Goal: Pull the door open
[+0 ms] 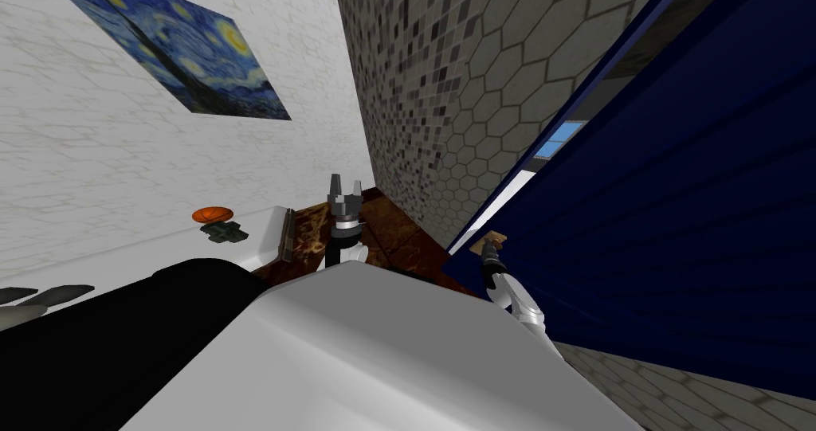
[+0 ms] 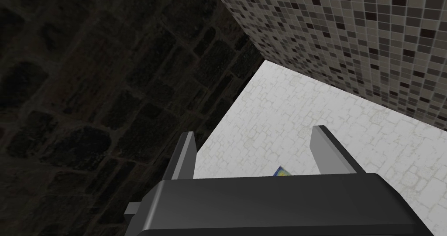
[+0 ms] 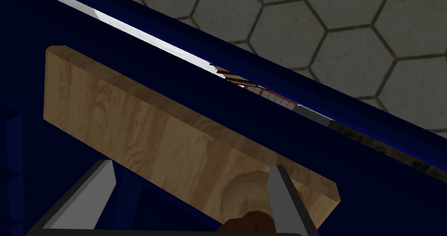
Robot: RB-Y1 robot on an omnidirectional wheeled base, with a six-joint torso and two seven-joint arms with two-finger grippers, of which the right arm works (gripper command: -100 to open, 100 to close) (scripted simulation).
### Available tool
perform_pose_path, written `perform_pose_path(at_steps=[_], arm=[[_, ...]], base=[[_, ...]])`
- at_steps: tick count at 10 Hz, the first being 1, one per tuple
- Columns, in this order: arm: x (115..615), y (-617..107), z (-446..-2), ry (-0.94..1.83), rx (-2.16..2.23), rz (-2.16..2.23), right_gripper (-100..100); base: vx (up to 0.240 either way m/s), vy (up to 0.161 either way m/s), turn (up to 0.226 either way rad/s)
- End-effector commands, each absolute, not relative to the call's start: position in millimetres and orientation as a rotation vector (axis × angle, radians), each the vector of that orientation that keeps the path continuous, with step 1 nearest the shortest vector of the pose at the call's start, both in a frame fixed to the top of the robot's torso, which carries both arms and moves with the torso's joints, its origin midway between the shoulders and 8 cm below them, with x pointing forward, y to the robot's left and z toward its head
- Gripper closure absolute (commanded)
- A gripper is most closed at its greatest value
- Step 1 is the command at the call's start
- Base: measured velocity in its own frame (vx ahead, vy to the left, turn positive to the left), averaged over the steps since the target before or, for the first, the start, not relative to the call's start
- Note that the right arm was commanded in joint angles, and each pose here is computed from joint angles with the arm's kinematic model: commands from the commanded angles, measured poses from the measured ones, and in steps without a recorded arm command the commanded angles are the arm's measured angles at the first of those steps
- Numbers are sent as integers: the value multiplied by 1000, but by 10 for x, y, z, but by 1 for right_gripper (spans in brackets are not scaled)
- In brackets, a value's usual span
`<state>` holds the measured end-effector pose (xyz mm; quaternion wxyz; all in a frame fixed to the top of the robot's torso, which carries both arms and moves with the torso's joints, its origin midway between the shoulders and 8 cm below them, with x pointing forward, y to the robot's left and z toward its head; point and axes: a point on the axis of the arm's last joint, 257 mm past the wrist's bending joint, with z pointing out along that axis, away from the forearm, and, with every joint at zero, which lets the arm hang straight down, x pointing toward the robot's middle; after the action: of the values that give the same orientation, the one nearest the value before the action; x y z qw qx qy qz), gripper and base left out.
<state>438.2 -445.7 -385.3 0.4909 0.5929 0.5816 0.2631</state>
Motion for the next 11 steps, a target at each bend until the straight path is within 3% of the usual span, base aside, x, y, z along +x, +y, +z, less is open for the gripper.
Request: perform_pose_path(at_steps=[1, 10, 11], arm=[[4287, -4470, -3992, 1384, 1526, 681, 100], [4373, -4283, -4010, 1202, 1762, 927, 100], [4400, -4196, -3989, 1174, 1785, 983, -100]], base=[[-44, -6, 0], [-30, -14, -5], [-7, -11, -90]])
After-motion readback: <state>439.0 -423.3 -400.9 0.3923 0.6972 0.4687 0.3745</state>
